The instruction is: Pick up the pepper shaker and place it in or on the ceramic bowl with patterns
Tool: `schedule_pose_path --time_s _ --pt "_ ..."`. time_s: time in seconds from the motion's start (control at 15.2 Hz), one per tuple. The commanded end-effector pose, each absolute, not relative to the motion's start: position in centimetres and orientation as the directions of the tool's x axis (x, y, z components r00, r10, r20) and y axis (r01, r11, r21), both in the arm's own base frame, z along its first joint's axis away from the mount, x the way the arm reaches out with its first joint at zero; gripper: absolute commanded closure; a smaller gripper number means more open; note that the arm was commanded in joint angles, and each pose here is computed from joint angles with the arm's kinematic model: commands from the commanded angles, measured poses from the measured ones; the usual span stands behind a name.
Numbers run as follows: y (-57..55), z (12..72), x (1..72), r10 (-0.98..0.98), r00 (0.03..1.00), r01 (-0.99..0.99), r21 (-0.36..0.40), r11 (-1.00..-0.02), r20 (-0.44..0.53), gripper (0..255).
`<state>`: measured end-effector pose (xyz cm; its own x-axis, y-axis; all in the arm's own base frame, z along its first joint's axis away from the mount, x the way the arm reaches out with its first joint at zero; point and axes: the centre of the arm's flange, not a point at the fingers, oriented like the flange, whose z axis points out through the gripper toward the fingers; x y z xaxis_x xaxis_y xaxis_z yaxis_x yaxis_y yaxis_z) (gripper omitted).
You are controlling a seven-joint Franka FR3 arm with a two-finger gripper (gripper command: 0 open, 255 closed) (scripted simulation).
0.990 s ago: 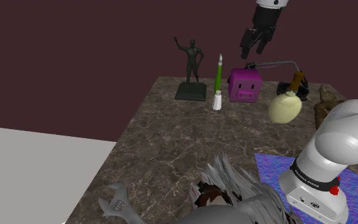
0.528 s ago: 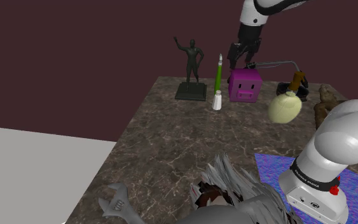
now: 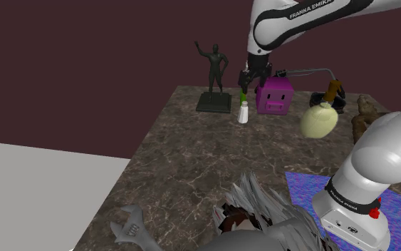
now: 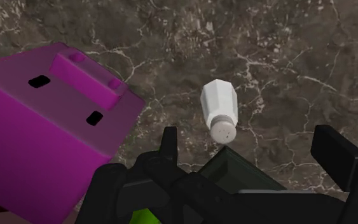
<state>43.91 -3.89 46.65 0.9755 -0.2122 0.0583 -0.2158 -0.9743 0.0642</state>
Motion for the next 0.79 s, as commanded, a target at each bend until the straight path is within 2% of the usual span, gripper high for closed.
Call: schedule_pose_path --time_s 0.0,0.33,0.73 --pt "-4.2 44.5 45.7 -0.230 0.972 -0.233 0.074 -0.970 0.047 0" --pt "-4.7 38.9 49.6 -0.273 0.962 -0.273 0.099 -0.957 0.018 0" --pt "-5.0 35.7 49.6 -0.273 0.962 -0.273 0.099 -0.957 0.018 0"
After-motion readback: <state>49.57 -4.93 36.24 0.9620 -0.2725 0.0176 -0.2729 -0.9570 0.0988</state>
